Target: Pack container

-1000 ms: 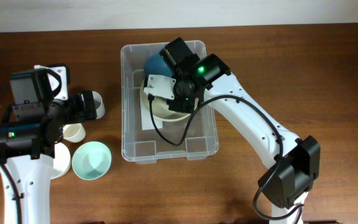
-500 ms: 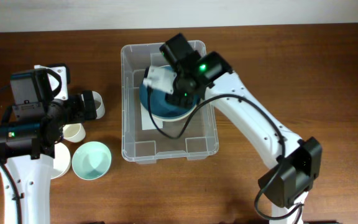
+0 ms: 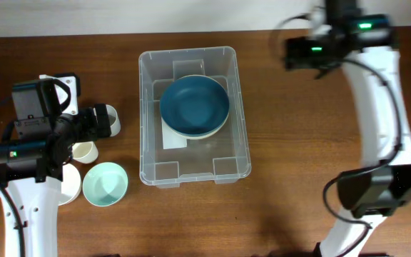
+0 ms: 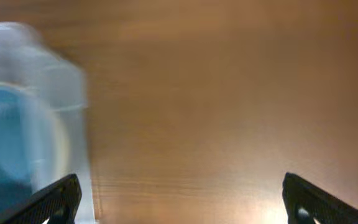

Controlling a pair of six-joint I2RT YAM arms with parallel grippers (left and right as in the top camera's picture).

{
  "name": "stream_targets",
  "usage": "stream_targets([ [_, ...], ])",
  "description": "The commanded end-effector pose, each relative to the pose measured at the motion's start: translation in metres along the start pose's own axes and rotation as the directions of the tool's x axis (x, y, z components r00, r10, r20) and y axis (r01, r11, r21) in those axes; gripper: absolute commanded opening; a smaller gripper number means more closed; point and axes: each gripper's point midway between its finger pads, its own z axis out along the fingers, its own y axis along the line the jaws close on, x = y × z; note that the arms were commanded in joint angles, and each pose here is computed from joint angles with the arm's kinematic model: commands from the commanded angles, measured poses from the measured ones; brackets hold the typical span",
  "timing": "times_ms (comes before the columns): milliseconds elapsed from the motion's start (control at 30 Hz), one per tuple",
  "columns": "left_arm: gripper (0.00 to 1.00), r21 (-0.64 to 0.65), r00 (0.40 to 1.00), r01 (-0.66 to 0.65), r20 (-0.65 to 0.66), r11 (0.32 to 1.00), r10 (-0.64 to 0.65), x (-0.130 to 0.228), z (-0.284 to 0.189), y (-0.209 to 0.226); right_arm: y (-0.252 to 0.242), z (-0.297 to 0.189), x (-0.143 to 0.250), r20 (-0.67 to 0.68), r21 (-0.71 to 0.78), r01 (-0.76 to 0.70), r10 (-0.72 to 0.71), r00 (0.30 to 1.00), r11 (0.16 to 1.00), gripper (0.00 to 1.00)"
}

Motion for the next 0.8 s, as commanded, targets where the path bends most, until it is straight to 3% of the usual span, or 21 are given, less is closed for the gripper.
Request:
stream_targets([
  [0, 0.99, 0.021, 1.000, 0.013, -0.017, 1.000, -0.012, -0.003, 0.006, -0.003, -0.050, -0.012, 0.016, -0.058, 0.033, -0.302, 0.304, 0.951, 0.953, 0.99],
  [133, 0.99, 0.025, 0.998, 0.009, -0.070, 1.000, -0.007, 0.005, 0.018, -0.005, -0.095, -0.028, 0.049, -0.140, 0.107, -0.390, 0.402, 0.905, 0.914, 0.99],
  [267, 0.99, 0.037, 0.994, -0.010, -0.113, 0.999, 0.014, 0.010, 0.032, -0.013, -0.104, -0.053, 0.067, -0.158, 0.126, -0.387, 0.404, 0.901, 0.913, 0.99],
  [567, 0.99, 0.047, 0.966, -0.075, -0.244, 0.996, 0.084, 0.014, 0.076, -0.035, -0.044, -0.133, 0.099, -0.041, 0.070, -0.206, 0.209, 0.977, 0.976, 0.99],
  [767, 0.99, 0.047, 0.950, -0.075, -0.302, 0.996, 0.085, 0.000, 0.099, -0.037, -0.017, -0.136, 0.137, -0.058, 0.073, -0.086, 0.090, 0.994, 0.994, 0.99],
])
